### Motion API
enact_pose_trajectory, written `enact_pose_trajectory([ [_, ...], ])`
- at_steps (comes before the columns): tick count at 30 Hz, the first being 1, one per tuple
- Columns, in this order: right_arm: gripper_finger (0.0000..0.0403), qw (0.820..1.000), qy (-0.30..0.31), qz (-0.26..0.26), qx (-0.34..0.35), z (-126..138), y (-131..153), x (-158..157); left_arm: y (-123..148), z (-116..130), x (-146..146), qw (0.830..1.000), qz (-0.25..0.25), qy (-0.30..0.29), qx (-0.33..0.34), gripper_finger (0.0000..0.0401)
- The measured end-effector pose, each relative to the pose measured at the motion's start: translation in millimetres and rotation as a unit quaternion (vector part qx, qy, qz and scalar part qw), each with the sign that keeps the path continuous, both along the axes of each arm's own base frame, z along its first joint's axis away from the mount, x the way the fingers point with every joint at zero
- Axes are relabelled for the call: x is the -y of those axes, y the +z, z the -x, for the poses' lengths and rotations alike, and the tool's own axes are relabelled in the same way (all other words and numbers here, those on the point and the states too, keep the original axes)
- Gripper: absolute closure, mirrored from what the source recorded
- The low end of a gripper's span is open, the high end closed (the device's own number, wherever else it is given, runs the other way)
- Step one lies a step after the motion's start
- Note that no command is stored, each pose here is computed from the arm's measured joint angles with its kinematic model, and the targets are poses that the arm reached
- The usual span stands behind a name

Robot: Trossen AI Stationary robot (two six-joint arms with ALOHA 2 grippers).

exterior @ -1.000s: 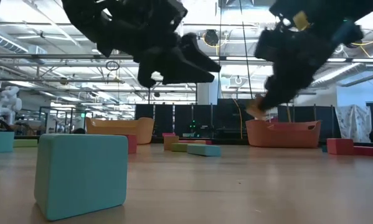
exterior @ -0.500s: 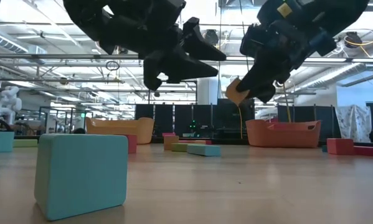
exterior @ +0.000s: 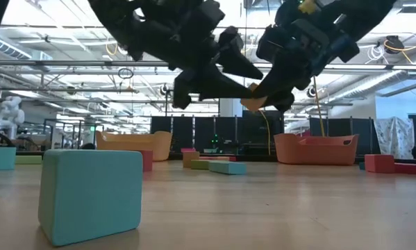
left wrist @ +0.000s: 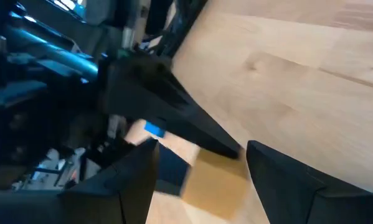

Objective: Sort blocks by size
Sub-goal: Put the small yellow block into the yellow bin

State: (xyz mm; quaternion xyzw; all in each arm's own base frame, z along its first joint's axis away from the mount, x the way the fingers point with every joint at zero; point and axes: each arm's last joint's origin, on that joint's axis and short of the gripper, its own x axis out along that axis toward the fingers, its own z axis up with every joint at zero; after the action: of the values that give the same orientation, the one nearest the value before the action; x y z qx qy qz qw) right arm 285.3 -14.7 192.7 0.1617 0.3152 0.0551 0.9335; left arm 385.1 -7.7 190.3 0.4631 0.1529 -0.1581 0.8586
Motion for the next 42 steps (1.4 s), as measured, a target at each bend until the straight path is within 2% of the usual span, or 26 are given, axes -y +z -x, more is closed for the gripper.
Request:
enact_pose_trajectory([
  [11, 0.0286, 1.0, 0.023, -0.013, 0.001, -4.7, -1.3, -1.2, -8.2, -0.9, -2.6, 0.999, -0.018, 0.002, -0.044, 0.0161],
  [14, 0.0286, 1.0, 0.023, -0.013, 0.002, -4.8, -1.1, -1.2, -7.1, -1.5, -2.6, 0.999, -0.021, 0.008, -0.039, 0.0186],
  [19, 0.0286, 1.0, 0.022, -0.019, 0.001, -4.7, -1.1, -1.1, -6.8, -1.7, -2.4, 0.999, -0.02, 0.011, -0.037, 0.0255],
  [23, 0.0272, 1.0, 0.018, -0.022, 0.001, -4.7, -1.0, 0.7, -6.8, -1.7, -2.4, 0.999, -0.019, 0.014, -0.037, 0.0261],
  [28, 0.0225, 1.0, -0.014, -0.003, 0.001, -1.0, 3.7, 8.0, -1.6, -0.2, -10.0, 0.996, 0.009, 0.086, -0.036, 0.0264],
  [32, 0.0197, 0.995, -0.083, 0.037, -0.03, 14.6, 13.5, 15.1, 6.2, 7.5, -27.3, 0.987, 0.045, 0.142, -0.055, 0.0264],
  [37, 0.019, 0.978, -0.179, 0.079, -0.074, 45.9, 32.1, 19.4, 16.2, 19.7, -55.8, 0.975, 0.077, 0.197, -0.072, 0.0264],
  [40, 0.0192, 0.972, -0.203, 0.073, -0.094, 65.4, 41.9, 17.4, 19.7, 33.5, -81.5, 0.962, 0.085, 0.24, -0.099, 0.0264],
  [42, 0.0195, 0.968, -0.214, 0.061, -0.114, 78.7, 45.9, 15.4, 27.3, 41.4, -101.5, 0.955, 0.096, 0.267, -0.092, 0.0264],
])
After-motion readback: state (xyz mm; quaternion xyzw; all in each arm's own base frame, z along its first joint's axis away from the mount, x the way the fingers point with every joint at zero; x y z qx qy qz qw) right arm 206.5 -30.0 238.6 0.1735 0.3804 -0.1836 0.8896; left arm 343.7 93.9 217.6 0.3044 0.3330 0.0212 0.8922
